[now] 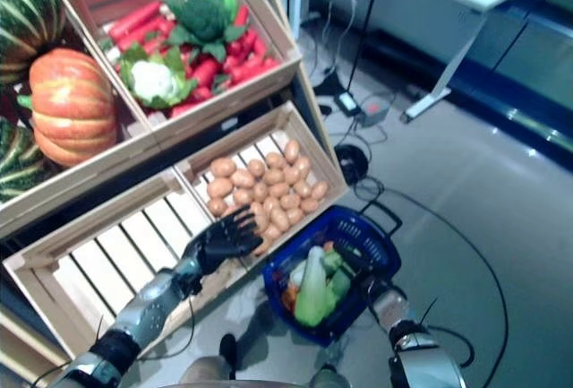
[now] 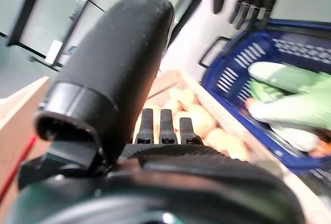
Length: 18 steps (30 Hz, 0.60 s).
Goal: Put vegetables into the basket
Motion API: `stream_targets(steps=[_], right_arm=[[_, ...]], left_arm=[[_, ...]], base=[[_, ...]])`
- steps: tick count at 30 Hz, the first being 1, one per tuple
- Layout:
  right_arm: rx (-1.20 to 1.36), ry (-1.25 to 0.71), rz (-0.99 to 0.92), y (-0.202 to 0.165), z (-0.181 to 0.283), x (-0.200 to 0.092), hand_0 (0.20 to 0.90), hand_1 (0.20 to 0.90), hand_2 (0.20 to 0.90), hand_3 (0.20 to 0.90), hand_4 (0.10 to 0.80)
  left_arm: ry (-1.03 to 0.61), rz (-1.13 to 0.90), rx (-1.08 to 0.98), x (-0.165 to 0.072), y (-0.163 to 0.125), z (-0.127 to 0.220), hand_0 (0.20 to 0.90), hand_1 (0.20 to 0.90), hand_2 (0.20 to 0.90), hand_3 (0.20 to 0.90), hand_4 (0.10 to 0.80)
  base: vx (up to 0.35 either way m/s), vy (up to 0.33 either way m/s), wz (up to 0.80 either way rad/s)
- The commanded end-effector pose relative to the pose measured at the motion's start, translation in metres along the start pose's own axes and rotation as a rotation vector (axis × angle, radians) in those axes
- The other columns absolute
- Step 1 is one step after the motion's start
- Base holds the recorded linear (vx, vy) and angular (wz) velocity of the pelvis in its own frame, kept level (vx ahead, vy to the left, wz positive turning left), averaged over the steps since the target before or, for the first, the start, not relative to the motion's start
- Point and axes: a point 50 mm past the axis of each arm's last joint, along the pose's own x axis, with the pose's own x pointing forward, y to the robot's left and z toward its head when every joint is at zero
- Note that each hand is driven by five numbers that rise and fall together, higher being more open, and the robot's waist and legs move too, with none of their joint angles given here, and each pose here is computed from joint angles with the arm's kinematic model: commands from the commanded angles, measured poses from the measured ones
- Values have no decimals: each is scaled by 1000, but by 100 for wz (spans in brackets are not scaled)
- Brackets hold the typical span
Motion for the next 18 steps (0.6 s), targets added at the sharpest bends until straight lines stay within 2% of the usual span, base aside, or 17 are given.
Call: stream_targets(steps=[1,7,11,14,18], right_arm=[[97,-94,200,24,3,1,900,900,900,900,800],[205,40,271,29,-57,-8,900,900,900,900,800],[208,106,303,30,-84,-16,900,900,900,900,800],[210,139,288,27,-96,-19,900,900,900,900,800],[184,200,199,12,-112,-22,900,900,900,900,800]], left_arm=[[-25,-123,27,7,-17,-3,900,900,900,900,800],[30,-22,112,-8,-2,-39,900,900,900,900,800],[133,104,112,-17,9,-65,900,900,900,900,800],[198,183,105,-23,14,-81,900,900,900,900,800],[255,407,87,-38,27,-103,900,900,900,900,800]], base=[[0,0,0],[4,0,1],[4,9,-2],[0,0,0],[0,0,0]])
